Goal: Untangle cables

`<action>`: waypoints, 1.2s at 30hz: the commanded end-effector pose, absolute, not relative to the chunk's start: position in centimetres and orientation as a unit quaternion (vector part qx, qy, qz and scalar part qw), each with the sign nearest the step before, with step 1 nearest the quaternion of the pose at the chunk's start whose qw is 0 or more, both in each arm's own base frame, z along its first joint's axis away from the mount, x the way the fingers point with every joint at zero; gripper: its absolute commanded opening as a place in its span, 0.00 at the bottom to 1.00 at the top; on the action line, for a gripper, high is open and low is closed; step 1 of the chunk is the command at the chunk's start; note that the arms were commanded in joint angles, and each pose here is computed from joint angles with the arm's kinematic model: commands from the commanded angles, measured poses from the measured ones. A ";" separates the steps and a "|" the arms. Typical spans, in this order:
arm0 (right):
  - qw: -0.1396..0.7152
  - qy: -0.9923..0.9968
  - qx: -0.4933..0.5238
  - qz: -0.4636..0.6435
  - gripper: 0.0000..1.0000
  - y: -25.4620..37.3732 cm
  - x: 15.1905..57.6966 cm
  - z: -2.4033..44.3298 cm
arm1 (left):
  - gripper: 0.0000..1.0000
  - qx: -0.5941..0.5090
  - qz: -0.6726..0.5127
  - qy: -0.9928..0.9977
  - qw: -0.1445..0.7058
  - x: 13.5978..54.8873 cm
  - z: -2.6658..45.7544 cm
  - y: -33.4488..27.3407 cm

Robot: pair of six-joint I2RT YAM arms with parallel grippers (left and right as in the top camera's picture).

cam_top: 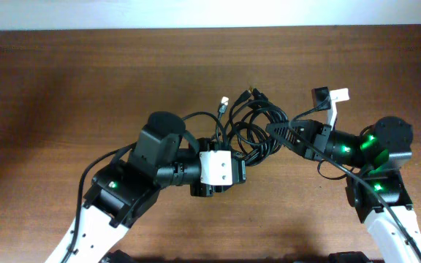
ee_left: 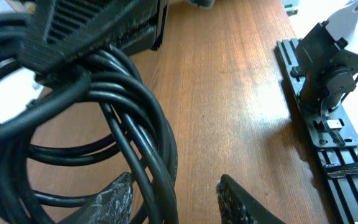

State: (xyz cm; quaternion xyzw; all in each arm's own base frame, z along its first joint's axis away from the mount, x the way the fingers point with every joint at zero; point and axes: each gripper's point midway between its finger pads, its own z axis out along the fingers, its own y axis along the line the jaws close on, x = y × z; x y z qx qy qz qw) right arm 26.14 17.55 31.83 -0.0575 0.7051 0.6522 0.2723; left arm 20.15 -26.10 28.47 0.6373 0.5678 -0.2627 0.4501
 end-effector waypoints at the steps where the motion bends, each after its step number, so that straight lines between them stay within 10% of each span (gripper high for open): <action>1: 0.281 0.701 -0.073 0.651 0.04 17.6 26.0 32.4 | 0.43 0.636 -0.267 0.571 0.445 20.5 28.3 -26.4; 32: 0.281 0.701 -0.073 0.651 0.04 17.6 26.0 32.4 | 0.00 0.636 -0.266 0.569 0.449 20.5 28.5 -26.4; 36: 0.286 0.700 -0.078 0.649 0.45 17.6 26.0 32.4 | 0.00 0.636 -0.265 0.568 0.451 20.6 28.6 -26.4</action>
